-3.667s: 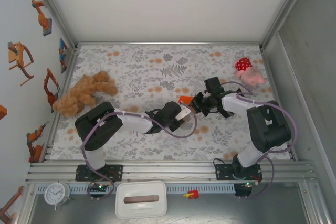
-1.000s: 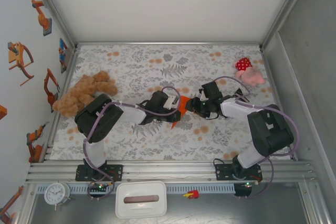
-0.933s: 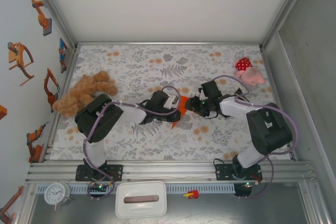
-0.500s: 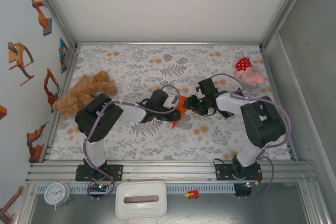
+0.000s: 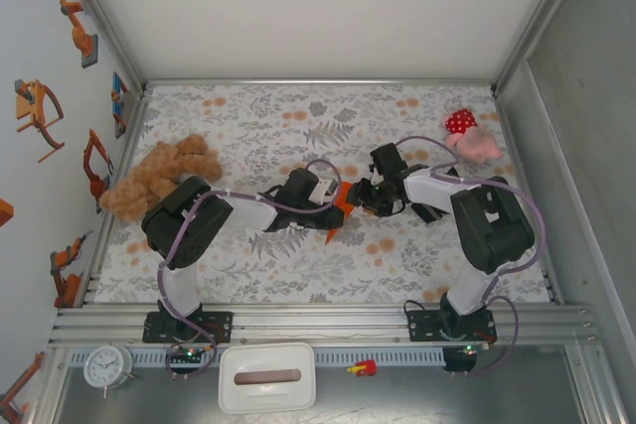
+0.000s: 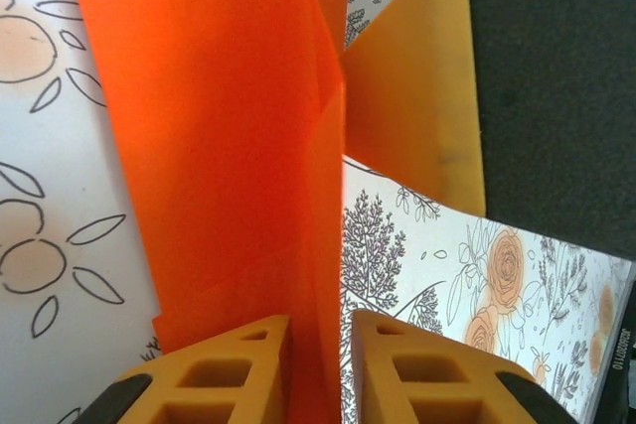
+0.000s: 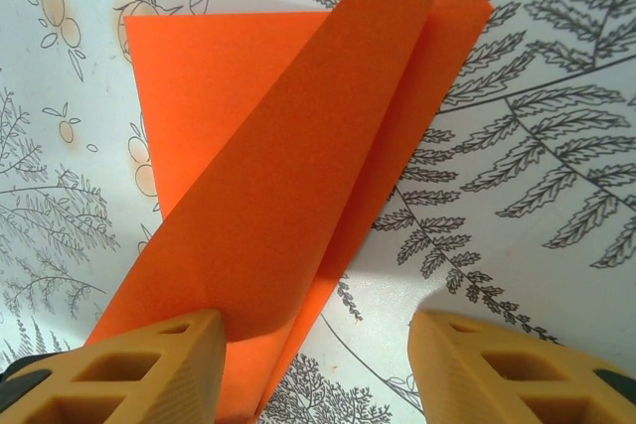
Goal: Fold a paper plane with a square sheet of paper (pick it up from the middle)
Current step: Fold the wing for the fifth time at the center of the table.
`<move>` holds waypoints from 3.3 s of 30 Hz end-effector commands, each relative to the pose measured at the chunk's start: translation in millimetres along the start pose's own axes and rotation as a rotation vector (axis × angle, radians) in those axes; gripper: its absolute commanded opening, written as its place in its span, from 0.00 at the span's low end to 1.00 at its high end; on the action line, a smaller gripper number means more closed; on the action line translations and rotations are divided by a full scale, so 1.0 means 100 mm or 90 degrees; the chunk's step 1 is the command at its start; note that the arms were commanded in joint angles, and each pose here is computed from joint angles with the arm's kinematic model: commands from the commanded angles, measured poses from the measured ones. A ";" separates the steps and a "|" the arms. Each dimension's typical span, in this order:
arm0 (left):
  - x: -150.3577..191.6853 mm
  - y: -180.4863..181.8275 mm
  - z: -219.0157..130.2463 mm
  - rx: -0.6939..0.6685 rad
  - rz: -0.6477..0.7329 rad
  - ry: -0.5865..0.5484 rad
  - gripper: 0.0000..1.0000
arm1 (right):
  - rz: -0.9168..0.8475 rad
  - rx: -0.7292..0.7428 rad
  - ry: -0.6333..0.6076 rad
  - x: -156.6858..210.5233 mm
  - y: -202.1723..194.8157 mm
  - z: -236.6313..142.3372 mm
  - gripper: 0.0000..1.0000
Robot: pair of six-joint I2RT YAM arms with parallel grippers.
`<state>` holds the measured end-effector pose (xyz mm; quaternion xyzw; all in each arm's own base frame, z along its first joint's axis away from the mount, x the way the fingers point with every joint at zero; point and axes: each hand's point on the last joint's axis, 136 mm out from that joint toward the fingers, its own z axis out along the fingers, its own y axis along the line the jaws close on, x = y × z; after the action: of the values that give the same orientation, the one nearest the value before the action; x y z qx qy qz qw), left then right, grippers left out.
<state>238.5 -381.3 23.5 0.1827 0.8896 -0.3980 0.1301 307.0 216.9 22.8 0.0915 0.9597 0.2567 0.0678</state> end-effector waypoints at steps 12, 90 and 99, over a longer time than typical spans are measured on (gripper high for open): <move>0.02 -0.04 -0.21 -0.023 -0.023 -0.006 0.33 | 0.037 0.138 0.034 0.15 -0.51 0.27 0.53; 0.53 0.48 -0.05 -0.167 -0.057 0.087 0.21 | -0.104 -0.120 0.042 0.07 0.45 0.04 0.11; 0.56 0.51 -0.03 -0.165 -0.069 0.093 0.19 | -0.102 -0.113 0.048 0.08 0.41 0.11 0.11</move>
<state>225.5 -361.8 14.7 0.1630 0.9213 -0.3327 0.1183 301.2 251.1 31.2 0.0090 0.9412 0.3333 0.0542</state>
